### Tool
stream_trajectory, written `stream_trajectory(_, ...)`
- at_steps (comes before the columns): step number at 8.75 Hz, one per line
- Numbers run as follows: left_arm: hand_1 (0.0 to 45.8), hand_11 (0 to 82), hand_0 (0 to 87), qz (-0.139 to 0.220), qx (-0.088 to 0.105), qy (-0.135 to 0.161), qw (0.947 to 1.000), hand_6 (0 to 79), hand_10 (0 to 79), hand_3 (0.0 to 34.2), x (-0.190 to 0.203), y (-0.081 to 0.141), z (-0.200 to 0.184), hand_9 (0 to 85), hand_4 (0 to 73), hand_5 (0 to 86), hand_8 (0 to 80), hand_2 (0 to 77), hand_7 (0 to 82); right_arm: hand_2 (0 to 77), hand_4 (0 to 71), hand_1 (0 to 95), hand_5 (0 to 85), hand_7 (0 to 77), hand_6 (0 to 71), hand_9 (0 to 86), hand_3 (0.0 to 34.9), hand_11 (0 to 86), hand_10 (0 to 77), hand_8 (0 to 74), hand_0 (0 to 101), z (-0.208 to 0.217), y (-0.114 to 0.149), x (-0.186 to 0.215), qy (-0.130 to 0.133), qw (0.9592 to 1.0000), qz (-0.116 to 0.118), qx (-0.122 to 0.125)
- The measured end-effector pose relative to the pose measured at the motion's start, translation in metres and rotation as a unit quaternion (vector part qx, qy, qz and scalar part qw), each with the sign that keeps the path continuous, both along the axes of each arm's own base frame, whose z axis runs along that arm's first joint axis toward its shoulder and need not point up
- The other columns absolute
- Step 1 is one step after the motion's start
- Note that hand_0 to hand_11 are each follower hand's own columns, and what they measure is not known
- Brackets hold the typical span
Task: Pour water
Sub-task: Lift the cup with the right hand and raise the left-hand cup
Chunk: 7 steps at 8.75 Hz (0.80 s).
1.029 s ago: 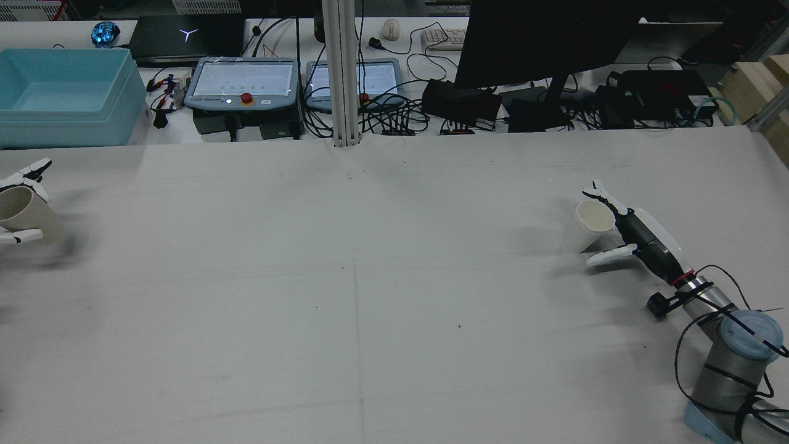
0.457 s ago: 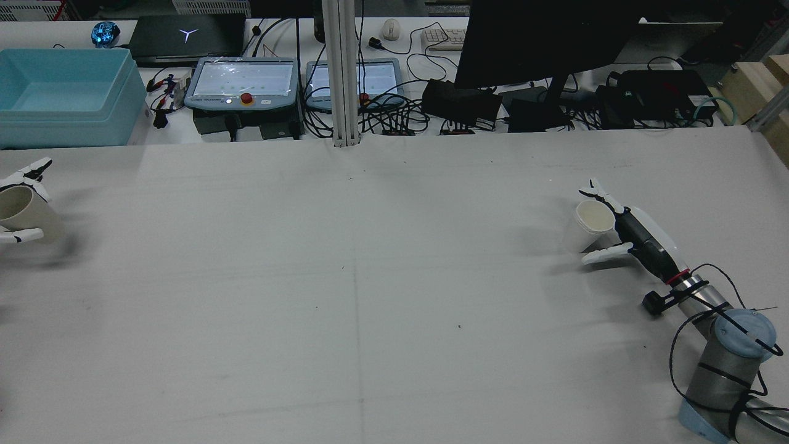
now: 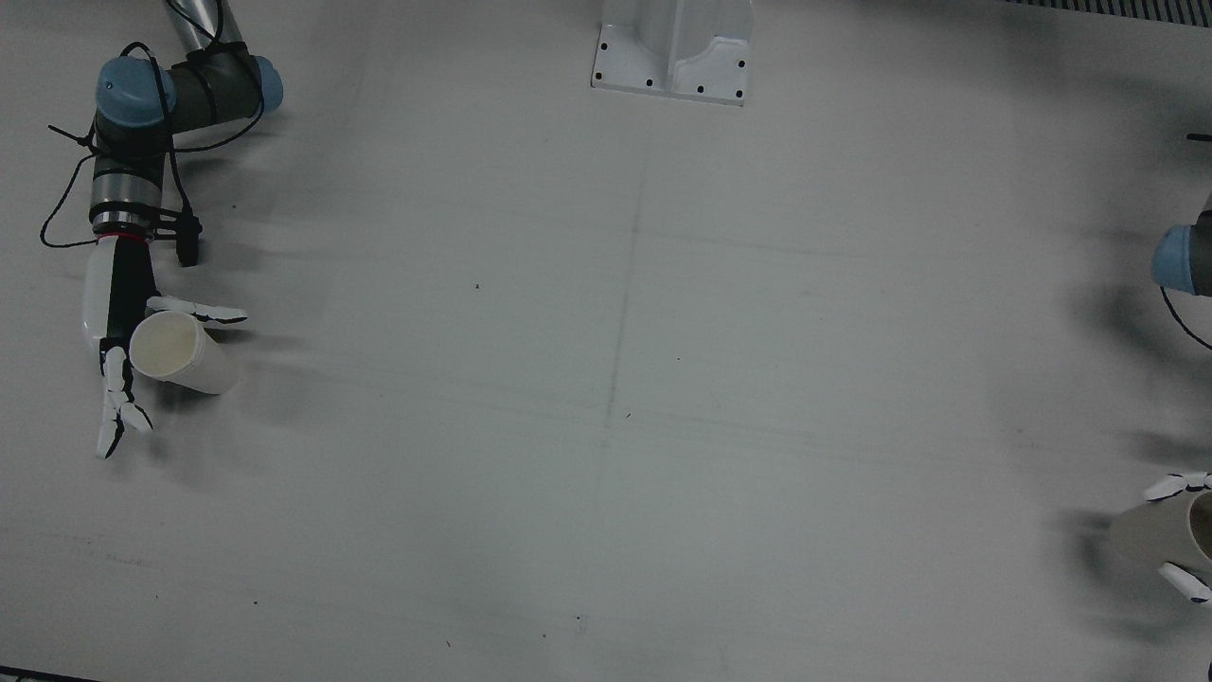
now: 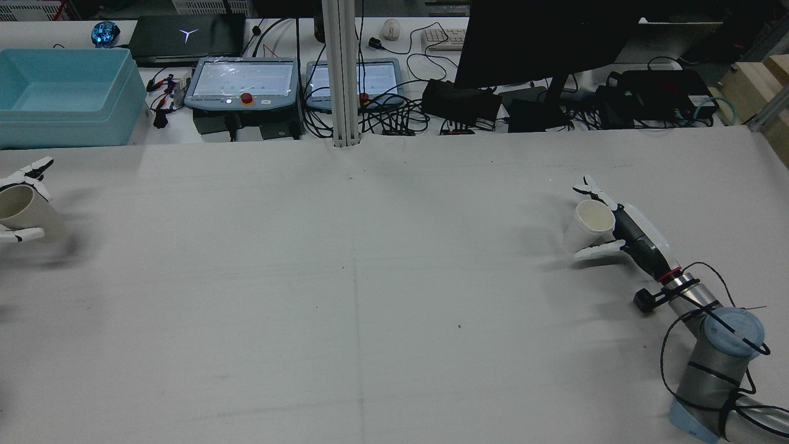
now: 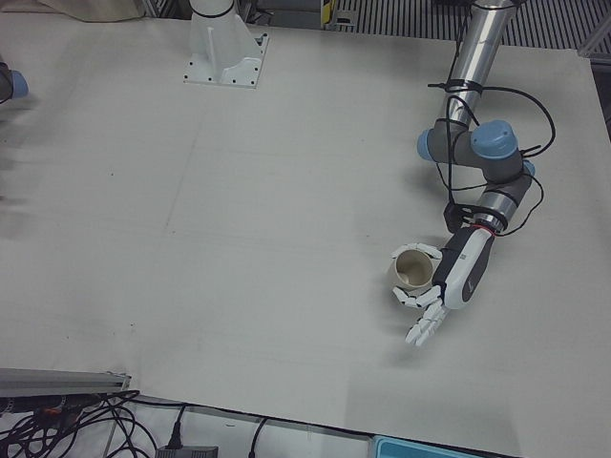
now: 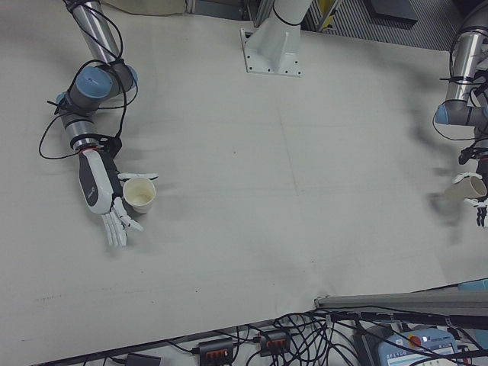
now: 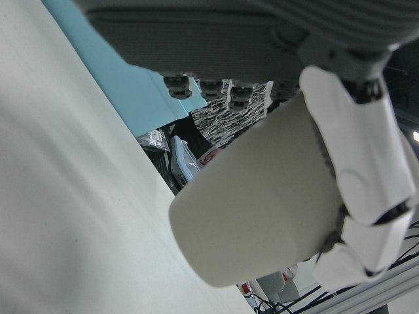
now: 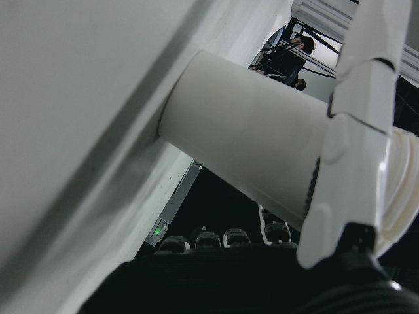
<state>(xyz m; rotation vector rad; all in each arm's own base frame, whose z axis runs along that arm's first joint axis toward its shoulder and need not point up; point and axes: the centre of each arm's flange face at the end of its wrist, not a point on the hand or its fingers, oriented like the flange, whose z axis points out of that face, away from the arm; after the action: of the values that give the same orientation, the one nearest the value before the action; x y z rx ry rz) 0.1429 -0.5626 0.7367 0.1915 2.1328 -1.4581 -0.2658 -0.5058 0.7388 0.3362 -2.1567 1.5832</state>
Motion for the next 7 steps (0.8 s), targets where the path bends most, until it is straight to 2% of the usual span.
stream_trajectory(2,14.2,6.0,45.8,0.0,0.001,0.001,1.0,6.5,3.3,0.0,0.0,-0.001,-0.001,5.5,34.9,43.6,2.7,32.2,7.1,1.1,2.2,21.8,20.7,4.4,0.5,1.6,0.0,1.1,0.5,0.5,56,-0.008,-0.006,-0.008,0.004,1.0,0.001,0.001)
stream_trajectory(3,14.2,6.0,45.8,0.0,0.002,0.001,1.0,6.5,3.3,0.0,0.0,-0.001,-0.002,5.5,34.9,43.6,3.3,32.2,7.1,1.6,2.2,22.4,21.3,6.0,2.7,4.4,0.0,1.1,0.5,0.5,56,-0.012,-0.008,-0.013,0.006,1.0,0.0,0.0)
stream_trajectory(4,14.2,6.0,45.8,0.0,0.002,0.002,1.0,6.5,3.3,0.0,0.0,-0.002,-0.002,5.5,34.9,43.6,3.3,32.2,7.1,4.9,3.8,24.0,22.4,8.7,4.4,6.5,0.0,1.1,0.5,3.3,58,-0.014,-0.009,-0.016,0.006,1.0,-0.001,0.0)
stream_trajectory(5,14.2,6.0,46.0,0.0,0.002,0.002,1.0,6.5,3.3,0.0,0.0,-0.002,-0.002,5.5,35.5,43.6,3.3,32.2,7.1,16.4,8.7,22.9,28.4,24.0,11.4,24.0,0.0,9.8,12.0,16.4,57,-0.015,-0.009,-0.018,0.006,1.0,-0.003,0.0)
stream_trajectory(6,14.2,6.0,45.9,0.0,0.002,0.002,1.0,6.5,3.3,0.0,0.0,-0.002,-0.002,5.5,35.5,43.6,3.3,32.2,7.1,16.4,8.7,22.9,28.4,24.0,11.4,24.0,0.0,9.8,12.0,16.4,57,-0.015,-0.008,-0.019,0.007,1.0,-0.004,0.0)
stream_trajectory(7,14.2,6.0,45.8,0.0,0.002,0.002,1.0,6.5,3.3,0.0,0.0,-0.002,-0.002,5.5,35.5,43.6,2.7,32.2,7.1,12.5,10.9,14.7,36.0,28.9,14.7,33.8,0.0,24.0,16.9,20.7,55,-0.015,-0.008,-0.02,0.006,1.0,-0.004,0.0)
